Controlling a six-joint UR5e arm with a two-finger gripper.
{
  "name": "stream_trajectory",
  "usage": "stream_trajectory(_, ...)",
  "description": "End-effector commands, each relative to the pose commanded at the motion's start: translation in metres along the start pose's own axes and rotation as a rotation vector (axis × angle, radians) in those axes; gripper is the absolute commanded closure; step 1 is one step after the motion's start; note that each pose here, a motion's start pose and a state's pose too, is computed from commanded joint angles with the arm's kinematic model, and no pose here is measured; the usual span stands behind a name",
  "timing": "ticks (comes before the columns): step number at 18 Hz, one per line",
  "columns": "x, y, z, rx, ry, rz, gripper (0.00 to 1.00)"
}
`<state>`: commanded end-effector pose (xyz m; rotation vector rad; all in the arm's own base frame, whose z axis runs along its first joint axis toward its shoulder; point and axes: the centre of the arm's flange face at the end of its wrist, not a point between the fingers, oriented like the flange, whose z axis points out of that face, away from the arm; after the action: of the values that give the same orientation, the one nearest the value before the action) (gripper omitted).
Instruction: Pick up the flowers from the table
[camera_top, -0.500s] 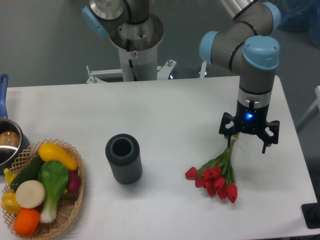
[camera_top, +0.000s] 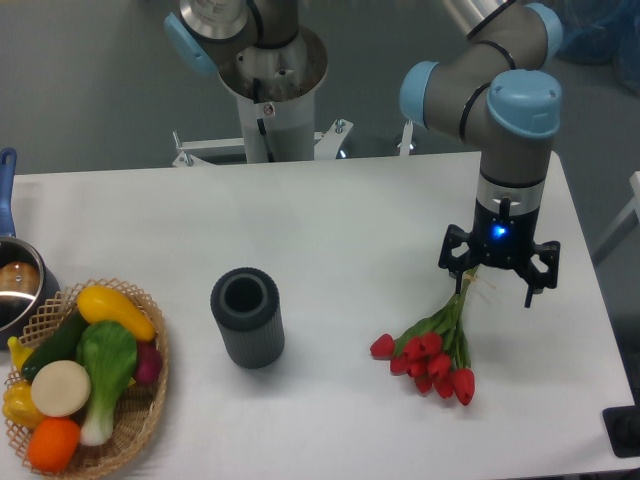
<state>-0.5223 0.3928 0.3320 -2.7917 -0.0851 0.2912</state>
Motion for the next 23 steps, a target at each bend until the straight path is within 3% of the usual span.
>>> stream_trajectory(12,-0.005,0.001,0.015,0.006,0.013,-0.036,0.0)
stream_trajectory(23,-0.001,0.012,0.05,-0.052,0.046,-0.001,0.0)
